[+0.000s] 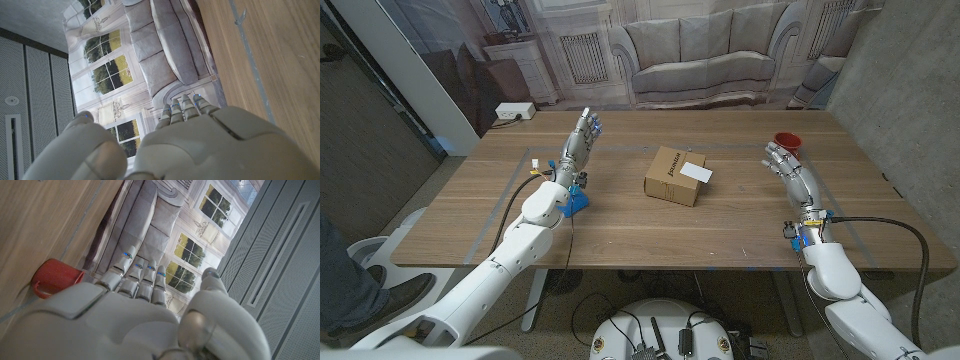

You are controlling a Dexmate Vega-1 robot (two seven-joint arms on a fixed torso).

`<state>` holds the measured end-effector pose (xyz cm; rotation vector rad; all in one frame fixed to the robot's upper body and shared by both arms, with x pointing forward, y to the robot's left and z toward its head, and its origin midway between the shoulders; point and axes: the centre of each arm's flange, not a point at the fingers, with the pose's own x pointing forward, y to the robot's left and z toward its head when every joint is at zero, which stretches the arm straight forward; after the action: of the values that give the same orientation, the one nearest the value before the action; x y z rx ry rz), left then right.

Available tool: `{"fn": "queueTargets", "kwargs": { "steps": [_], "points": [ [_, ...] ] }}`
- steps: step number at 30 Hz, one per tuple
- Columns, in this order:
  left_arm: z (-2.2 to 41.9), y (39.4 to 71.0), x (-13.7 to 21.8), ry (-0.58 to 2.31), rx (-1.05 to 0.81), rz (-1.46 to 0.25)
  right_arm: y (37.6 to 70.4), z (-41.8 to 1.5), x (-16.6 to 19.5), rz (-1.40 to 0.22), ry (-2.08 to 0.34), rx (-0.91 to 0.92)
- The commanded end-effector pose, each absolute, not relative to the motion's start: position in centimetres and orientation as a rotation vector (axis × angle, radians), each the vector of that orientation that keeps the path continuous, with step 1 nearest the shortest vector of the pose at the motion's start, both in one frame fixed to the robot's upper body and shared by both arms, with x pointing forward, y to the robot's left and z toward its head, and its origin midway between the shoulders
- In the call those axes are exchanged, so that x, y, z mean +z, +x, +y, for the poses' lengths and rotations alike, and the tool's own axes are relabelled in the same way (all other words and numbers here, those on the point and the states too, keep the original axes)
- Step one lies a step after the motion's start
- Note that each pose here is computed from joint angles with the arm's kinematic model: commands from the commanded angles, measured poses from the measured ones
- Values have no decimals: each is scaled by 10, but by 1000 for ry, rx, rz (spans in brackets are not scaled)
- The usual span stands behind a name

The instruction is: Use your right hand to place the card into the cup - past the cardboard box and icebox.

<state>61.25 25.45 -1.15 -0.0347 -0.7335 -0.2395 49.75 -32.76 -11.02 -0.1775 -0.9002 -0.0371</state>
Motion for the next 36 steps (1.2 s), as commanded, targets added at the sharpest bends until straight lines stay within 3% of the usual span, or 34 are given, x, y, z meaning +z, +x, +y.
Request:
{"fn": "queueTargets", "kwargs": {
  "steps": [1,36],
  "points": [
    [255,612,-12,-45,-238,-739,490,-327,-110,-921,-220,-64],
    [257,607,-15,-46,-227,-740,483,-321,-110,-970,-369,-144]
  ]
}}
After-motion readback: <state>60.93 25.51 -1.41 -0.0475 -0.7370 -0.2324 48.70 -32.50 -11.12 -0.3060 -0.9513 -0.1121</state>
